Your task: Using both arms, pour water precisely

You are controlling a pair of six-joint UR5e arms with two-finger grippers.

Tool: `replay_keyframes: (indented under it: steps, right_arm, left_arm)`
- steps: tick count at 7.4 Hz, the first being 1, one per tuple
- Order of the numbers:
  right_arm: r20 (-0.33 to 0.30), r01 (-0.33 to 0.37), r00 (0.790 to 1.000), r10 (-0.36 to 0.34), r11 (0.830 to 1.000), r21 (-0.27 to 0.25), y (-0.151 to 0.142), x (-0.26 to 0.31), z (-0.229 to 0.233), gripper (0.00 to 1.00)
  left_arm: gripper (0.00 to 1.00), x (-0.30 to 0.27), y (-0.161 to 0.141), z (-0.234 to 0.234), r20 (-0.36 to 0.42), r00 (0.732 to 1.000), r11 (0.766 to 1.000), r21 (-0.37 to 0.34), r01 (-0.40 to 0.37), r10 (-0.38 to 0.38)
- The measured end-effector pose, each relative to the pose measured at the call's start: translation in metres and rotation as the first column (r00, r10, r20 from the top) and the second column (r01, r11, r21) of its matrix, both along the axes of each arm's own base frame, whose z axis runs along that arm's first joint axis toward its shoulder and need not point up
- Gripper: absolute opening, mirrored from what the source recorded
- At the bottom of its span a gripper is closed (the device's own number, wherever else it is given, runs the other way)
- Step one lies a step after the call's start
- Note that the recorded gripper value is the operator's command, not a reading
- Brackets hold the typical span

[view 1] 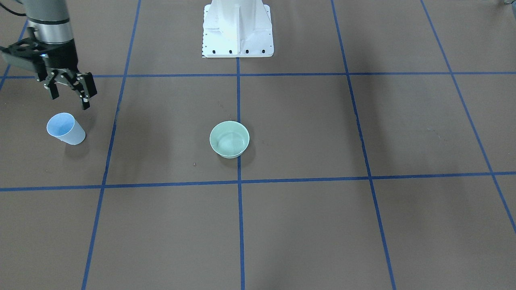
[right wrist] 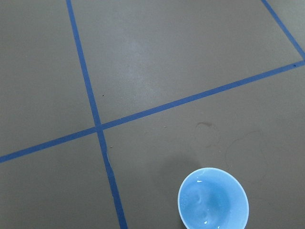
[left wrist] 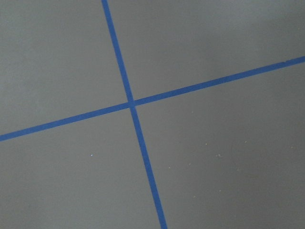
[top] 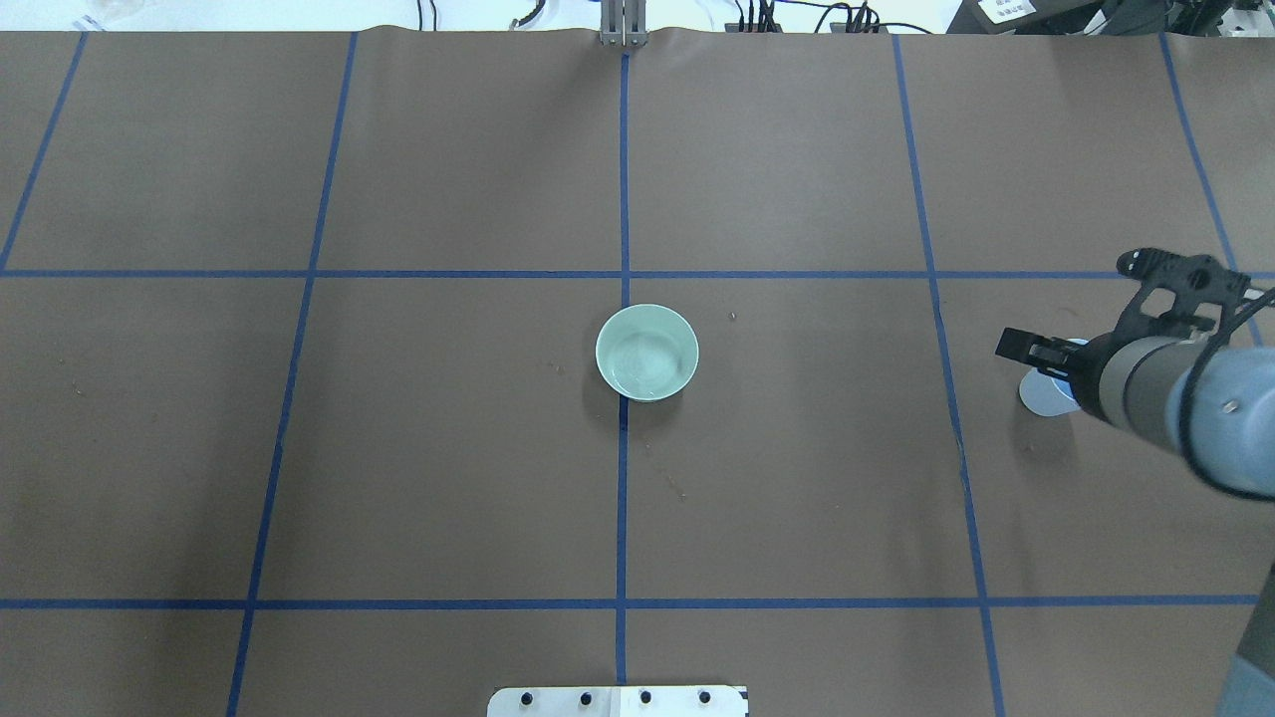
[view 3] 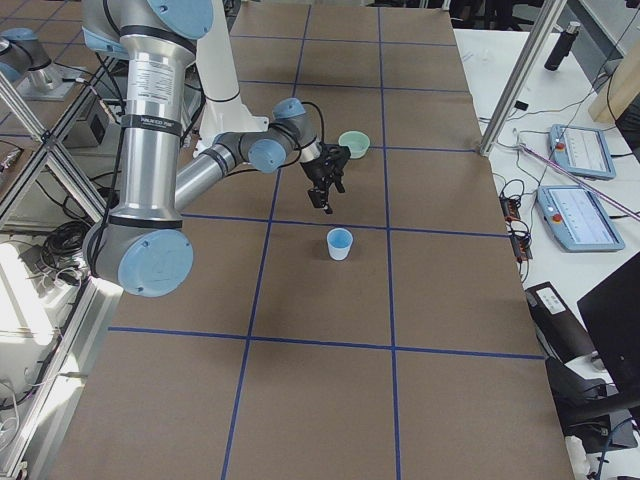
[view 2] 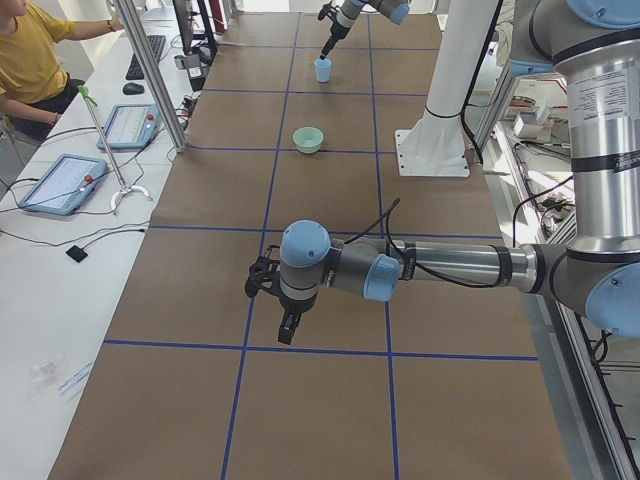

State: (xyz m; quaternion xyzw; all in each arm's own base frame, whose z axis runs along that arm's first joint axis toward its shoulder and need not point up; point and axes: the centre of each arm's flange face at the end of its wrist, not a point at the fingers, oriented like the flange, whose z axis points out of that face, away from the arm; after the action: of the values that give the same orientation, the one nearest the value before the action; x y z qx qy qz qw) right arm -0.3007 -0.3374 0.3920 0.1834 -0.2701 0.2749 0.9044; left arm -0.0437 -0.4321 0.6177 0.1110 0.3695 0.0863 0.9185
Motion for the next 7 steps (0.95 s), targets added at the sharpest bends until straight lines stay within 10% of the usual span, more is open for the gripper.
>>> replay_keyframes:
  steps: [3,7]
  right_arm:
    - [-0.210,-0.219,0.947,0.245,0.966,0.139,0.039,-0.048,0.014,1.00]
    - [-0.299,-0.347,0.865,0.404,0.911,0.224,0.038,-0.109,0.049,1.00]
  left_arm:
    - [0.99,0.000,0.000,0.003,0.001,1.000,1.000,-0.008,0.002,-0.002]
    - [0.99,0.000,0.000,-0.001,-0.002,1.000,1.000,-0.005,0.006,-0.006]
